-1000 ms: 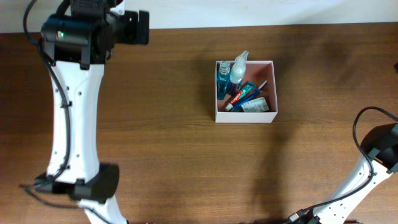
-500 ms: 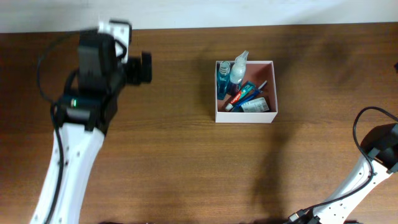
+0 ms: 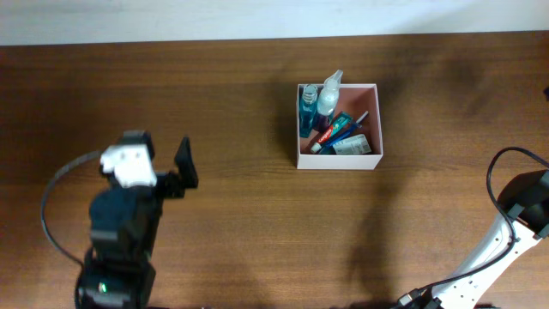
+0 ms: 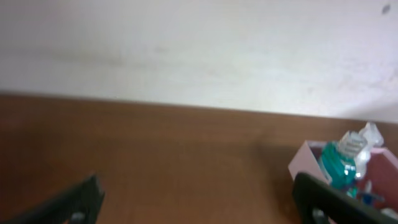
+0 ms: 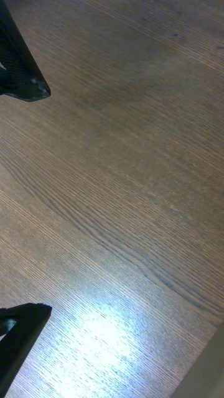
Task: Pack container
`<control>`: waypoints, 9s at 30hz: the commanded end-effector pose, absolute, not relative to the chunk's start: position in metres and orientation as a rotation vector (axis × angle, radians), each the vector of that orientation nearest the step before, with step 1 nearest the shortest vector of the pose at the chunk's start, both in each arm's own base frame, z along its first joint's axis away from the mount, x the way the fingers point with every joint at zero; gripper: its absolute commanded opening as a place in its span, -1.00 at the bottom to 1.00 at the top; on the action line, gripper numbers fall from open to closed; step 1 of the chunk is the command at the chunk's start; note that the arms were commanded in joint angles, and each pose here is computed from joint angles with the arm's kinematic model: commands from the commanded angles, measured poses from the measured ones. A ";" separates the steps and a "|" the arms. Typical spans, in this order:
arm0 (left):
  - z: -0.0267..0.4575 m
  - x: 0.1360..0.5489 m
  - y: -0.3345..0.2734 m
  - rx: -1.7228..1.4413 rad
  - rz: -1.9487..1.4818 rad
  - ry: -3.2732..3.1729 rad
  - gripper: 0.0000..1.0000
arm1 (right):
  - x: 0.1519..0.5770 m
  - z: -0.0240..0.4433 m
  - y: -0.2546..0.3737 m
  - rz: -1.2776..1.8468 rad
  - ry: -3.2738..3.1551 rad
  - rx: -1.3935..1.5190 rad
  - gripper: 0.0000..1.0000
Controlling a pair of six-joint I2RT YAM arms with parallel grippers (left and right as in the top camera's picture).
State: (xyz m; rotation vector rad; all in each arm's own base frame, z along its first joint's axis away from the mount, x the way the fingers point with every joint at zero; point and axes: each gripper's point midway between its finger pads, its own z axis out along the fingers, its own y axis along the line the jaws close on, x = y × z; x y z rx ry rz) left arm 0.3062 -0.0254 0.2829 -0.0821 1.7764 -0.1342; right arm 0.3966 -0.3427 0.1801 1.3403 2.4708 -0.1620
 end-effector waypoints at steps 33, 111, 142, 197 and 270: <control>0.249 0.235 0.015 -0.262 -0.207 1.249 0.99 | 0.396 0.186 -0.343 -0.183 2.454 1.344 0.98; 0.157 0.246 -0.002 -0.132 -0.154 1.643 0.99 | 0.396 0.186 -0.343 -0.183 2.454 1.344 0.98; 0.157 0.246 -0.002 -0.132 -0.154 1.643 0.99 | 0.392 0.284 -0.313 -0.439 2.317 1.187 0.98; 0.157 0.246 -0.002 -0.132 -0.154 1.643 0.99 | 0.188 0.473 0.025 0.101 1.336 -0.116 0.98; 0.157 0.246 -0.002 -0.132 -0.154 1.643 0.99 | 0.245 0.179 0.027 0.115 1.550 -0.116 0.98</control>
